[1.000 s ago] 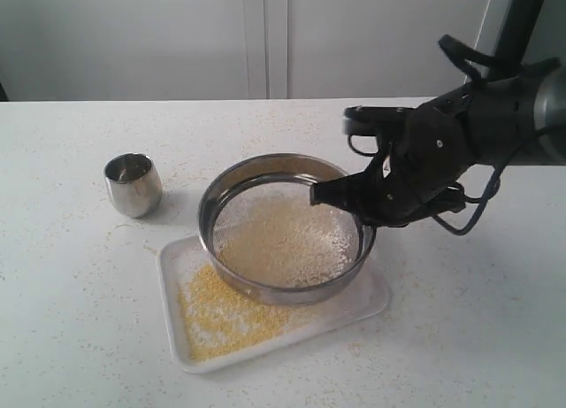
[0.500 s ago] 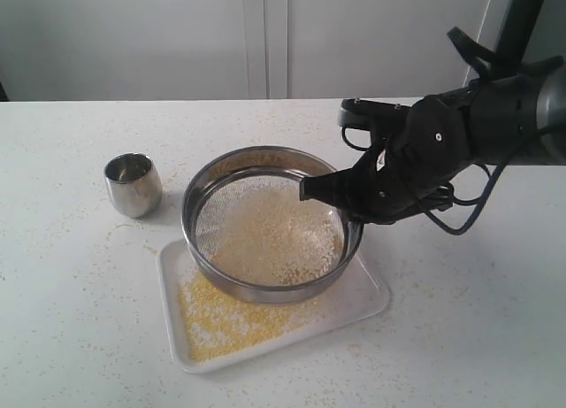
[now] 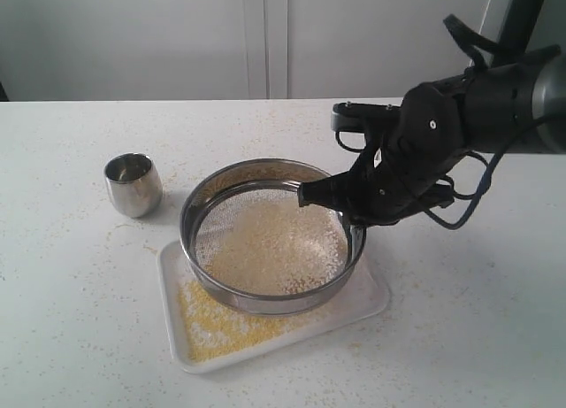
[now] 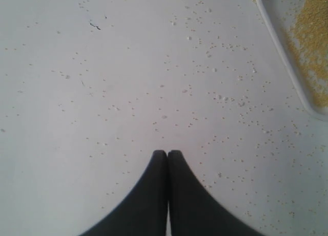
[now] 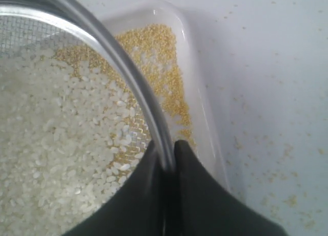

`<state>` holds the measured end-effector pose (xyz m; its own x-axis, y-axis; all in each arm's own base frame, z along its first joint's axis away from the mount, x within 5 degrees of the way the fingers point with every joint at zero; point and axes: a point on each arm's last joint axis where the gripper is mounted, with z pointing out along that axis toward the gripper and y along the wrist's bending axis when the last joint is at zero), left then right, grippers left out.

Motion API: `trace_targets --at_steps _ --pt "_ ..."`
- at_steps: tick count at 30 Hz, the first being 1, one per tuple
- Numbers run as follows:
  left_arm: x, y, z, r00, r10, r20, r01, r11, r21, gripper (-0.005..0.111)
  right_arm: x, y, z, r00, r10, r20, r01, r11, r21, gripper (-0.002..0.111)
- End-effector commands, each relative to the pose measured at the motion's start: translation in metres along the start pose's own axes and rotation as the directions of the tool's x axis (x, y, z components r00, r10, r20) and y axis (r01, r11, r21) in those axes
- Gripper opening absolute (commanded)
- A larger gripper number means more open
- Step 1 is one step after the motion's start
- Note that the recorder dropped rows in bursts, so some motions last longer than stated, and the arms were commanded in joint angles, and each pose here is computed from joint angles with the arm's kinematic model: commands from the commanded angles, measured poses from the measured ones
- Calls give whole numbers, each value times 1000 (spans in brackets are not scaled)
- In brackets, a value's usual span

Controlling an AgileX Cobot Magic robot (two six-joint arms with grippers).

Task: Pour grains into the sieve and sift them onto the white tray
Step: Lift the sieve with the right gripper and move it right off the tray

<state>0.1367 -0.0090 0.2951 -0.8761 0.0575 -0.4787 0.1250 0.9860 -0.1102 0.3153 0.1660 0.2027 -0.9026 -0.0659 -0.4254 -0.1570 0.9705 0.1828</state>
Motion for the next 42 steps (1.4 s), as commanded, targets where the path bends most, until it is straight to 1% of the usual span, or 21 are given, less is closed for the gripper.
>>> trace_targets --at_steps 1,4,6,9,15,18,24,31,36,42 --pt "2 -1 -1 1000 -5 -2 5 1000 7 0 -21 -6 -19 1000 -1 21 1 1000 5 0" --pt "2 -1 -1 1000 -5 -2 5 1000 7 0 -28 -15 -26 999 15 39 -16 1000 14 0" --pt "2 -1 -1 1000 -5 -2 5 1000 7 0 -34 -27 -28 998 22 55 -23 999 27 0" --pt "2 -1 -1 1000 -5 -2 5 1000 7 0 -40 -51 -30 995 74 71 -78 995 54 0" --pt "2 -1 -1 1000 -5 -2 5 1000 7 0 -49 -95 -32 985 129 110 -141 984 105 0" --pt "2 -1 -1 1000 -5 -2 5 1000 7 0 -53 -117 -31 975 174 138 -191 974 123 0" --pt "2 -1 -1 1000 -5 -2 5 1000 7 0 -54 -149 -19 958 245 150 -267 951 153 0" --pt "2 -1 -1 1000 -5 -2 5 1000 7 0 -50 -179 -5 929 336 155 -360 916 176 0" --pt "2 -1 -1 1000 -5 -2 5 1000 7 0 -50 -198 -5 895 402 194 -435 882 179 0" --pt "2 -1 -1 1000 -5 -2 5 1000 7 0 -49 -206 6 883 421 206 -457 871 180 0"
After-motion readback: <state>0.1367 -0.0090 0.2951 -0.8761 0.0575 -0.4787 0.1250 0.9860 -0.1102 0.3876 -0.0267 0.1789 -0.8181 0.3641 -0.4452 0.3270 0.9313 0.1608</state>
